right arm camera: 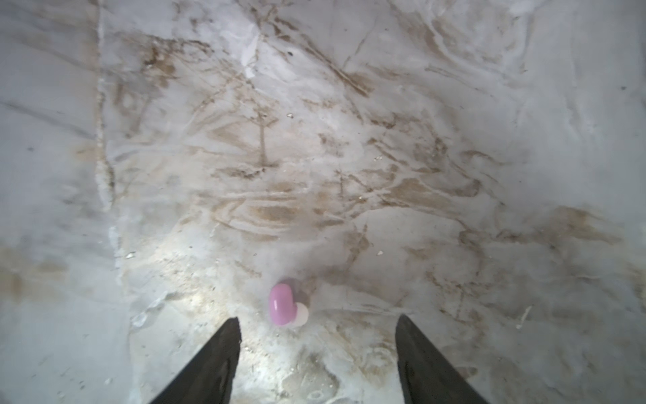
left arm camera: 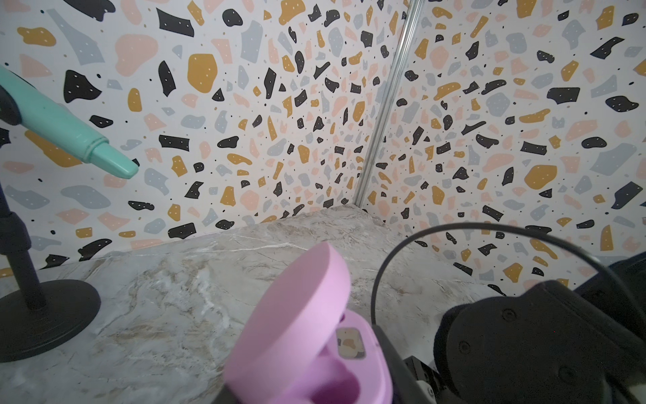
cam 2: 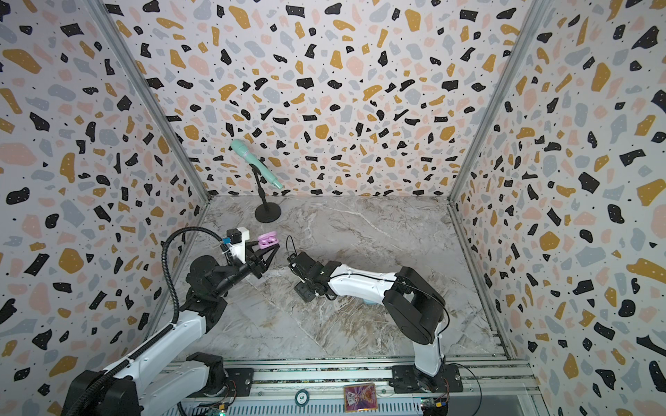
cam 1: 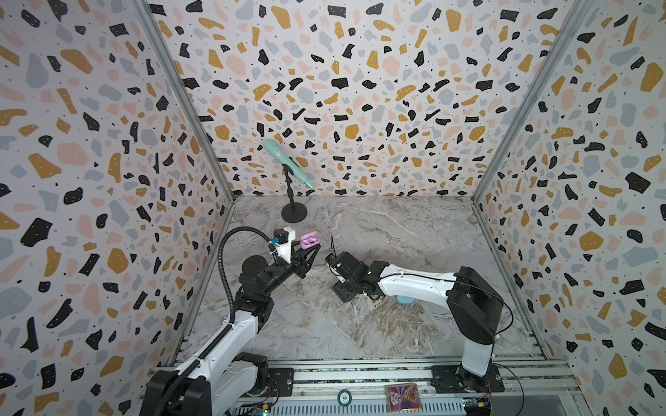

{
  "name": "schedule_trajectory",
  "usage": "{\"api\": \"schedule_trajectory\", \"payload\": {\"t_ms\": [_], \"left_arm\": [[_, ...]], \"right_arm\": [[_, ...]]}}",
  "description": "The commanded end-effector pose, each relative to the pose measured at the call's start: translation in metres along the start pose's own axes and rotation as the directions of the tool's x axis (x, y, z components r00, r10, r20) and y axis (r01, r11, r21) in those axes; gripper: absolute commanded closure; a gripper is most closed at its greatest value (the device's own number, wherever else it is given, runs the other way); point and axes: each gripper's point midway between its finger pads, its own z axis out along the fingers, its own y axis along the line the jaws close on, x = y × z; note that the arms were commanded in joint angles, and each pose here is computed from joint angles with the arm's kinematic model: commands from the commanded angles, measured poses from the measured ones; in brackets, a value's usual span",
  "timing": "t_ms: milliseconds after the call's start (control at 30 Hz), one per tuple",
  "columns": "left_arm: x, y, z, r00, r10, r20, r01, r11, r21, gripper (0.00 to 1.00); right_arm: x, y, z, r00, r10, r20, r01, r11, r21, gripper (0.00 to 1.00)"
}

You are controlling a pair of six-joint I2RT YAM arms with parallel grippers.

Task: Insert wireless bluetooth earbuds into charging case
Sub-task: Move the wireless bluetooth earbud to the center of the table, then pick up the wireless bluetooth earbud from the center of the table.

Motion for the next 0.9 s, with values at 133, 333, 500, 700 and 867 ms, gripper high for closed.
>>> {"api": "schedule_trajectory", "payload": {"t_ms": [133, 333, 500, 700, 867], "left_arm": [[-0.023, -0.009, -0.002, 0.997, 0.041, 0.071, -0.044, 0.998, 0.038, 0.98], [-0.024, -0.010, -0.003, 0.996, 0.044, 0.076, -0.047, 0.998, 0.040, 0.98], [-0.025, -0.011, -0.003, 0.996, 0.043, 0.077, -0.046, 0.998, 0.045, 0.98], [-0.024, -0.012, -0.003, 0.996, 0.040, 0.078, -0.044, 0.998, 0.049, 0.98], [-0.024, -0.012, -0.003, 0.996, 0.039, 0.078, -0.043, 0.998, 0.049, 0.98]], "right_arm": [[-0.011, 0.015, -0.009, 0.998, 0.064, 0.002, -0.060, 0.952, -0.299, 0.29], [-0.005, 0.021, 0.003, 0.997, 0.069, -0.047, -0.082, 0.919, -0.386, 0.29], [0.001, 0.029, 0.012, 0.995, 0.066, -0.072, -0.090, 0.905, -0.416, 0.29], [0.006, 0.035, 0.018, 0.994, 0.062, -0.091, -0.095, 0.900, -0.425, 0.28], [0.014, 0.041, 0.015, 0.991, 0.068, -0.113, -0.110, 0.897, -0.427, 0.28]]}}
